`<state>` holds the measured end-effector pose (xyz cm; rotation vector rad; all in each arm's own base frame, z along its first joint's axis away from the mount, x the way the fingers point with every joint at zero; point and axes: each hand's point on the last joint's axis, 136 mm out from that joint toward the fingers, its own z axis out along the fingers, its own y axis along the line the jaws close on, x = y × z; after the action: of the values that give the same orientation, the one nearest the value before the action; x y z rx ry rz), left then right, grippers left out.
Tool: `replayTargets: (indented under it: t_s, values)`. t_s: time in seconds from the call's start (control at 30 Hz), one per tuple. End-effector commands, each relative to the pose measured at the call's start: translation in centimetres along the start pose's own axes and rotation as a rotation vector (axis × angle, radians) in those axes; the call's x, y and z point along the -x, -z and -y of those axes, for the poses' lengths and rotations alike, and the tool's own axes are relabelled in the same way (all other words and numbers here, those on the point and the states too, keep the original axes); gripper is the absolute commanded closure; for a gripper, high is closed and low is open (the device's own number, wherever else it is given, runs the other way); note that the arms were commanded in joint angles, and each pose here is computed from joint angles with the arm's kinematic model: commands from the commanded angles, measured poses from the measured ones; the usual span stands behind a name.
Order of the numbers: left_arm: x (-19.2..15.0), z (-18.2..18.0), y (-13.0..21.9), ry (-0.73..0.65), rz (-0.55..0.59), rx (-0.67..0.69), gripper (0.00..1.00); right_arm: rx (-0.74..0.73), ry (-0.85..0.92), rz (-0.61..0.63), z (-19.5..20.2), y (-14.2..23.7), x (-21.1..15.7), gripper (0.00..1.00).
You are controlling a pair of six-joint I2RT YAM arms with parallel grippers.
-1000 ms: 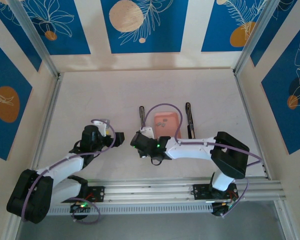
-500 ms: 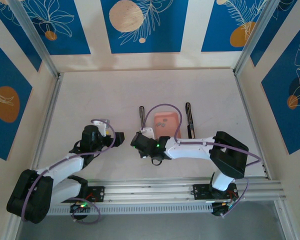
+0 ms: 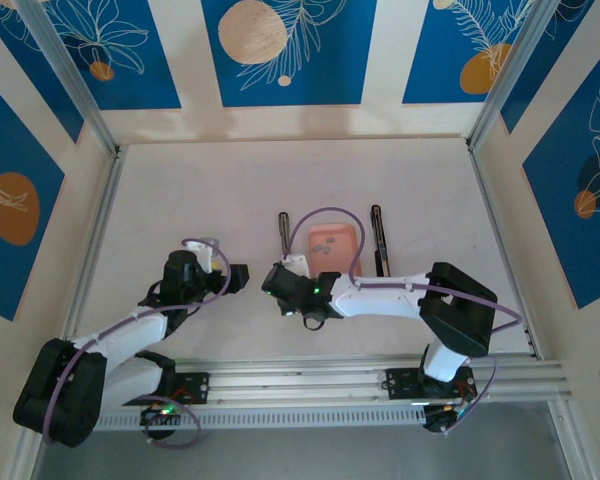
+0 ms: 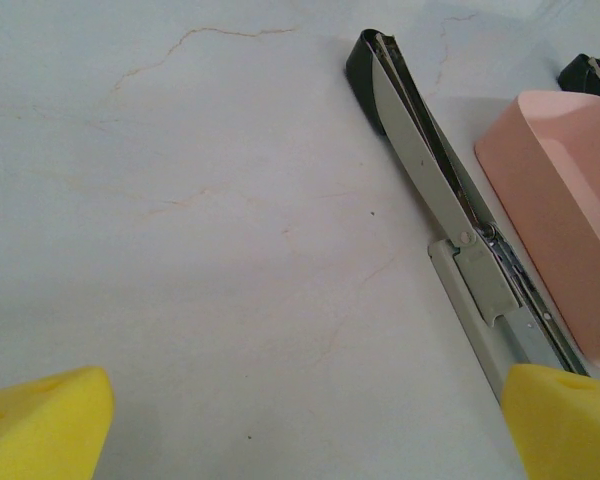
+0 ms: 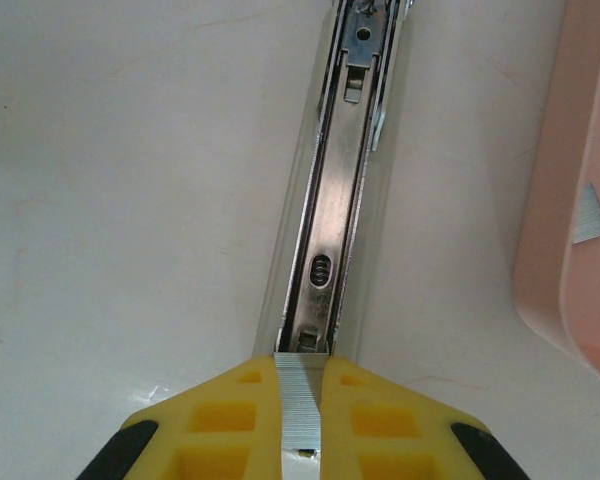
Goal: Load the staples into the stapler
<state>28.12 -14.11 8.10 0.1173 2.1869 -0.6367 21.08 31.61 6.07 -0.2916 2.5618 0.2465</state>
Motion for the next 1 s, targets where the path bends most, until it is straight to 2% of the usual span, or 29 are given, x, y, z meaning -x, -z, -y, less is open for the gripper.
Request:
replayTargets:
  t_s: [0.0,0.73,0.97]
  values:
    - [-0.1,0.0,0.1,0.004,0.005,0.003,0.01,0.029,-0.011,0.051,0.0,1.1,0.9,0.87]
    - [-0.2,0.0,0.2,0.005,0.003,0.007,0.01,0.009,-0.003,-0.004,-0.1,-0.2,-0.1,0.87]
    - [-0.2,-0.1,0.1,0.006,0.003,0.008,0.01,0.019,-0.001,0.012,-0.2,0.2,0.2,0.87]
